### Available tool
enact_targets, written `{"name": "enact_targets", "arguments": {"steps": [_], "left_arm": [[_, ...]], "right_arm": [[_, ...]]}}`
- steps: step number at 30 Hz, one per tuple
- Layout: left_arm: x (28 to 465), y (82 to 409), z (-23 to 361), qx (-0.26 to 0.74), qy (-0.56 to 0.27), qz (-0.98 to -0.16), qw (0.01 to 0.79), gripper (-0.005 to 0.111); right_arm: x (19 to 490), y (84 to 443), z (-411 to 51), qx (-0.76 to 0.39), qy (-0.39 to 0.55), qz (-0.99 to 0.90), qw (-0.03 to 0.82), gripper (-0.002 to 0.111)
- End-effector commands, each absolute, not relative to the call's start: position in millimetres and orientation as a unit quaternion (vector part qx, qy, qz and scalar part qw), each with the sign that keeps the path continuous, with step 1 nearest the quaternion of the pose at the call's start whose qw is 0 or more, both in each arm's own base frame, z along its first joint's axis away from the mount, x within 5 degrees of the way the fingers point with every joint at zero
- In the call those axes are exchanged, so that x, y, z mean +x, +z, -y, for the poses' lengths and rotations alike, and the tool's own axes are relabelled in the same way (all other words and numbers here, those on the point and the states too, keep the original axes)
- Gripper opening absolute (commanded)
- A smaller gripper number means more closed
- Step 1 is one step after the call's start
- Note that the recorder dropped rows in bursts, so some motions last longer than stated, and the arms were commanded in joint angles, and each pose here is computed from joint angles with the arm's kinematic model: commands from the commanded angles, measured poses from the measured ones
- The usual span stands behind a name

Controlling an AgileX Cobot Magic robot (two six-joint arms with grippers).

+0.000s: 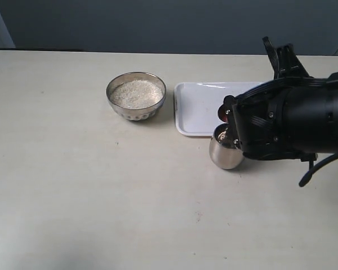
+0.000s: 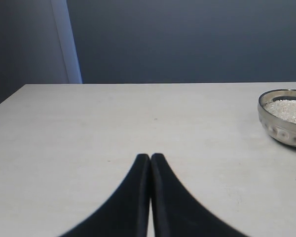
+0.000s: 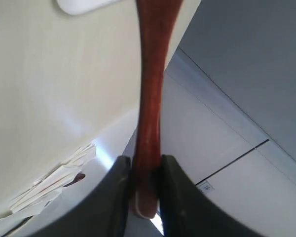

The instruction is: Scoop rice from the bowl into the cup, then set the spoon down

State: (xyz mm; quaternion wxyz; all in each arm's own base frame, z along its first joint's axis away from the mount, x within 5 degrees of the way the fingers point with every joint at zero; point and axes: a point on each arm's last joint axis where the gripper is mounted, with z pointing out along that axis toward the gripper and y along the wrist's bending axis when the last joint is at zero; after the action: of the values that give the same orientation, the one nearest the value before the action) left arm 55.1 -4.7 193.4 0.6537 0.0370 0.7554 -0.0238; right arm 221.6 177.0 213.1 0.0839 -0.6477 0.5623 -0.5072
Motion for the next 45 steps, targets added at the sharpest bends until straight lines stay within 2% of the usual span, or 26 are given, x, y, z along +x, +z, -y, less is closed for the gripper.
{"name": "enact_targets", "arguments": {"steps": [1,8,19,27,29,31,34,35,37,38,39,40,43,45], "left_arm": [[55,192,5,0.039,-0.027,-0.756,0.653,0.001],[55,192,5,0.039,-0.027,-0.756,0.653,0.001],[55,192,5,0.039,-0.027,-0.756,0.653,0.001],[55,192,5,0.039,-0.027,-0.756,0.653,0.001],[55,192,5,0.039,-0.027,-0.756,0.653,0.001],[55,192,5,0.039,-0.027,-0.756,0.653,0.001],[55,192,5,0.039,-0.027,-0.756,0.653,0.001],[55,192,5,0.039,-0.027,-0.756,0.653,0.001],[55,192,5,0.039,-0.027,-0.756,0.653,0.001],[55,192,5,0.039,-0.027,-0.756,0.653,0.001],[55,192,5,0.039,-0.027,-0.756,0.653,0.001],[55,192,5,0.039,-0.027,-0.756,0.653,0.001],[55,192,5,0.039,-0.027,-0.756,0.653,0.001],[55,192,5,0.039,-0.027,-0.756,0.653,0.001]], "right_arm": [[221,217,-177,-0.646,-0.511,-0.559,0.093,0.000],[219,215,-176,-0.641,-0.501,-0.574,0.091,0.000],[224,224,-179,-0.620,-0.527,-0.565,0.138,0.000],[230,239,-179,-0.572,-0.541,-0.580,0.210,0.000],[225,232,-177,-0.575,-0.521,-0.603,0.185,0.000],[229,233,-177,-0.618,-0.545,-0.546,0.151,0.000],[241,255,-177,-0.533,-0.562,-0.574,0.266,0.000],[240,255,-178,-0.530,-0.553,-0.586,0.265,0.000],[232,250,-182,-0.587,-0.548,-0.561,0.202,0.000],[236,254,-182,-0.614,-0.576,-0.508,0.183,0.000],[239,261,-181,-0.577,-0.580,-0.526,0.231,0.000],[240,265,-183,-0.501,-0.544,-0.597,0.310,0.000],[233,257,-185,-0.551,-0.536,-0.590,0.246,0.000],[249,273,-177,-0.411,-0.513,-0.653,0.377,0.000]]}}
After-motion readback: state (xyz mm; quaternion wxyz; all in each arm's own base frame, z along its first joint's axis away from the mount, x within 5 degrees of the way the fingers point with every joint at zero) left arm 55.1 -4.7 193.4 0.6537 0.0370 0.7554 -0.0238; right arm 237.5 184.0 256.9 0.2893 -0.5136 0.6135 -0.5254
